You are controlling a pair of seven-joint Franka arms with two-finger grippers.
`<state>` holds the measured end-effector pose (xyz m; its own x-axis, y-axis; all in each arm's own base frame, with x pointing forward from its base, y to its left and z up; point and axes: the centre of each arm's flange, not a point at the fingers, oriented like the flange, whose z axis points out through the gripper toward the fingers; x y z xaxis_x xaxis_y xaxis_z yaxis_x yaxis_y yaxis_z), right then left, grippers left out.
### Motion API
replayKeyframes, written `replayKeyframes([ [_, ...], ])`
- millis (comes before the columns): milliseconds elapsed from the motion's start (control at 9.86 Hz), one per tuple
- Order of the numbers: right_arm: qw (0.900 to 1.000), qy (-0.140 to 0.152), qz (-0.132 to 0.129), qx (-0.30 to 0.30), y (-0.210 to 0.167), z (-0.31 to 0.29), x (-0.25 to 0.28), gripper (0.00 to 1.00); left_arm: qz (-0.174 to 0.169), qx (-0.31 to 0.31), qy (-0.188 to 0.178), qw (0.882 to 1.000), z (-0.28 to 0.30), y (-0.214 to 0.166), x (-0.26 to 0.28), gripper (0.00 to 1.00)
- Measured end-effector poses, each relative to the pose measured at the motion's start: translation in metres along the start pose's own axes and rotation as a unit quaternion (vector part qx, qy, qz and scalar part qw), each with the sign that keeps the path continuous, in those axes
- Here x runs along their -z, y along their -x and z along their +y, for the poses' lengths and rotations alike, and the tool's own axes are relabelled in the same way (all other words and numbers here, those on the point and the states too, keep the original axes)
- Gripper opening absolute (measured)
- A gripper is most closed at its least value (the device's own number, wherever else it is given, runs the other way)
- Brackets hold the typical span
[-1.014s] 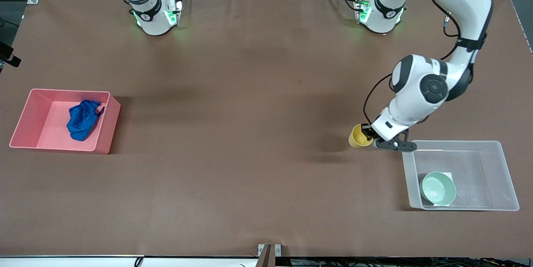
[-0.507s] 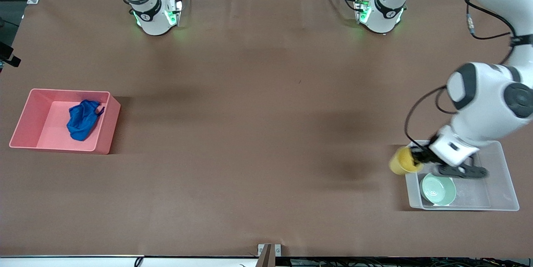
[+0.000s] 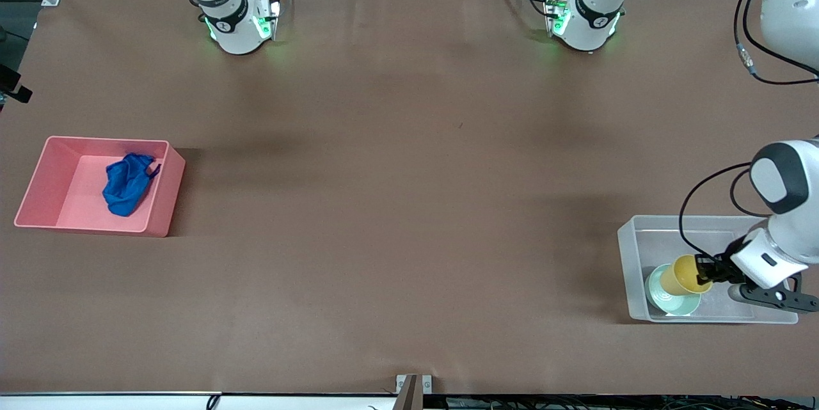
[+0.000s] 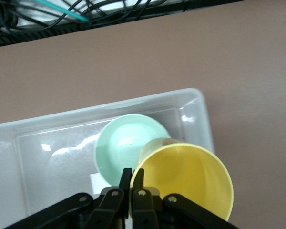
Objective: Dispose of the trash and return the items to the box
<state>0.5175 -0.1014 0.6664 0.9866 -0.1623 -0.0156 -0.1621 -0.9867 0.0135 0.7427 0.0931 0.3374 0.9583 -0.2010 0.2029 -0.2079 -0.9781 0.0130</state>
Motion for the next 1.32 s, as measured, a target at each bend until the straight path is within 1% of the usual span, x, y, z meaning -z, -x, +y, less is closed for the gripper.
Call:
replayKeyframes([
  [304,1.0,0.0,0.0,0.0,0.0,0.0,0.0,1.0,0.013,0.004,0.002,1.0,-0.01,0.004,-0.046,0.04],
  [507,1.0,0.0,0.0,0.0,0.0,0.0,0.0,1.0,0.016,0.008,0.002,1.0,-0.015,0.008,-0.069,0.04],
  [609,1.0,0.0,0.0,0.0,0.0,0.0,0.0,1.0,0.017,0.009,0.001,1.0,-0.016,0.009,-0.075,0.04],
  [710,1.0,0.0,0.0,0.0,0.0,0.0,0.0,1.0,0.021,0.01,0.0,1.0,-0.017,0.009,-0.078,0.08],
  [913,1.0,0.0,0.0,0.0,0.0,0.0,0.0,1.0,0.037,0.012,-0.007,0.999,-0.023,0.002,-0.062,0.36],
  [1014,1.0,0.0,0.0,0.0,0.0,0.0,0.0,1.0,0.049,0.011,-0.014,0.999,-0.025,-0.005,-0.04,0.5],
  [1116,1.0,0.0,0.0,0.0,0.0,0.0,0.0,1.0,0.054,0.007,-0.017,0.998,-0.022,-0.011,-0.008,0.66],
  [1217,1.0,0.0,-0.001,0.0,0.0,0.0,0.0,1.0,0.044,0.003,-0.017,0.999,-0.013,-0.015,0.032,0.79],
  [1319,1.0,0.0,-0.001,0.0,0.0,0.0,-0.001,1.0,0.024,0.006,-0.013,1.0,0.001,-0.014,0.073,0.95],
])
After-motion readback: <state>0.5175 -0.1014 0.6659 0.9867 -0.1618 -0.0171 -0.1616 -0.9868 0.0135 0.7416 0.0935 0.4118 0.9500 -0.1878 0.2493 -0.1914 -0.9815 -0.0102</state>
